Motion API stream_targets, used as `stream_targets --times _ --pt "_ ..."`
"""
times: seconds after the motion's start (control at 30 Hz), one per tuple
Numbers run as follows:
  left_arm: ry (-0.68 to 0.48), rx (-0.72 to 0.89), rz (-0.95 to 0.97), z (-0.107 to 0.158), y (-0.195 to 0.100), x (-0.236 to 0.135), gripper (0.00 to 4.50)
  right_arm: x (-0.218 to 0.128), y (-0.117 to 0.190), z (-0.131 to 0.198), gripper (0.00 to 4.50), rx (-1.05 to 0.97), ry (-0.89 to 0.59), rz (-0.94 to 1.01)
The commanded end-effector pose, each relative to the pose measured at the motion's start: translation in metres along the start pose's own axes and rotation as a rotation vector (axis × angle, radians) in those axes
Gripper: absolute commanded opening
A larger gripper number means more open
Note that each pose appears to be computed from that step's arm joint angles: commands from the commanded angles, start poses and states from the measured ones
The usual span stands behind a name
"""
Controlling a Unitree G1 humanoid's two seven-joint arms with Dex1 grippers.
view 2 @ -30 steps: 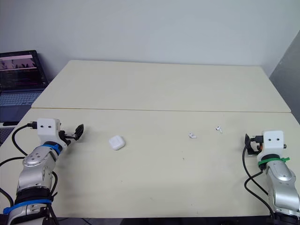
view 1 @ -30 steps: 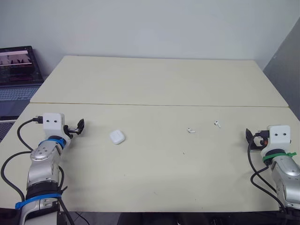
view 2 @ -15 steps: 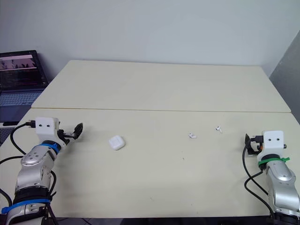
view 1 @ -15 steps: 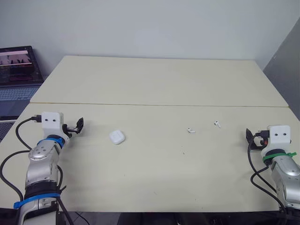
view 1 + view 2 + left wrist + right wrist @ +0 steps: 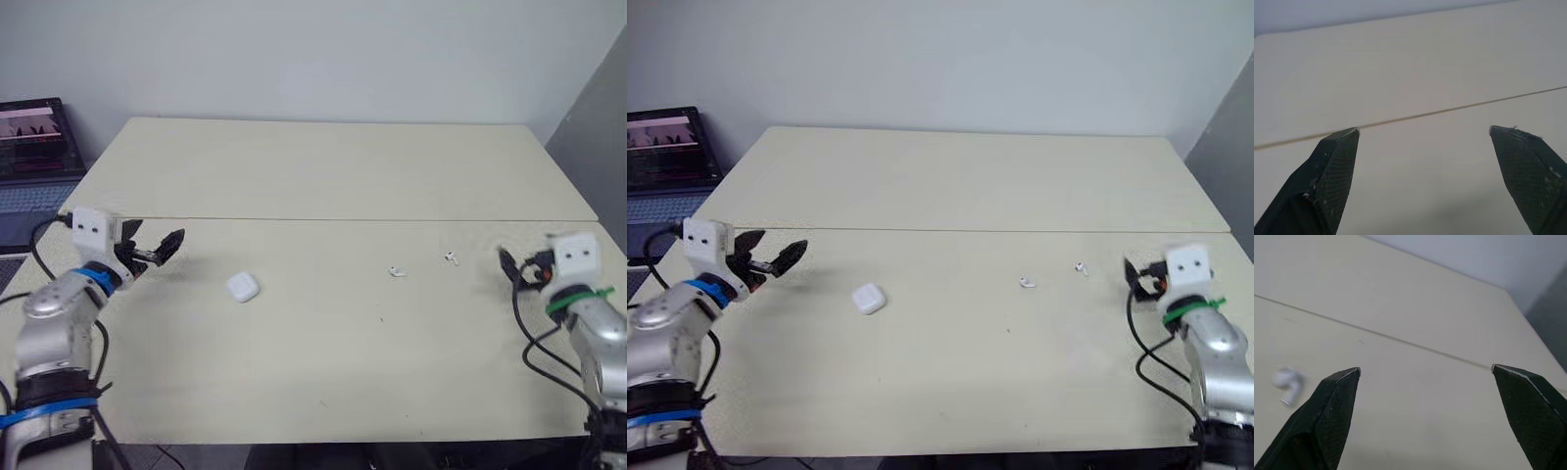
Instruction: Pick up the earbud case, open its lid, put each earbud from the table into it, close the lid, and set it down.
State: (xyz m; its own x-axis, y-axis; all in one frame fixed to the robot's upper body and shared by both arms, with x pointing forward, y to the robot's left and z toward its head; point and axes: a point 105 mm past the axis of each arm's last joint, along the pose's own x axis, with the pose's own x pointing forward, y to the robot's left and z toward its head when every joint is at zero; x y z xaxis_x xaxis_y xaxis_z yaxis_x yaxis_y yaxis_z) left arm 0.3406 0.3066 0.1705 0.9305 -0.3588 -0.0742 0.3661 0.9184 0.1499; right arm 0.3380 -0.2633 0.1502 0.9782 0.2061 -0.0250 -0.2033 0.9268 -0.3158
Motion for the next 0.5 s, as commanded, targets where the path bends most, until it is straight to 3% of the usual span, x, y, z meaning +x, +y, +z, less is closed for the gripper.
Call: stream_targets --times 0.03,0.17,0.27,0.4,0.5 --pt "0.027 0.021 -0.247 0.018 -0.039 0.005 4.46 0.015 0.046 0.033 4.5 0.038 -0.098 0.297" --pt "0.149 0.075 -0.481 0.01 -0.08 0.004 4.46 0.019 0.117 0.063 4.5 0.092 -0.172 0.699" --pt "0.228 0.104 -0.543 -0.005 -0.092 0.005 4.46 0.016 0.16 0.075 4.5 0.081 -0.191 0.902" --pt "0.287 0.108 -0.55 -0.028 -0.095 0.005 4.46 0.009 0.197 0.09 4.5 0.075 -0.225 1.042" --pt "0.325 0.101 -0.541 -0.046 -0.096 0.003 4.46 0.005 0.209 0.097 4.5 0.067 -0.244 1.077"
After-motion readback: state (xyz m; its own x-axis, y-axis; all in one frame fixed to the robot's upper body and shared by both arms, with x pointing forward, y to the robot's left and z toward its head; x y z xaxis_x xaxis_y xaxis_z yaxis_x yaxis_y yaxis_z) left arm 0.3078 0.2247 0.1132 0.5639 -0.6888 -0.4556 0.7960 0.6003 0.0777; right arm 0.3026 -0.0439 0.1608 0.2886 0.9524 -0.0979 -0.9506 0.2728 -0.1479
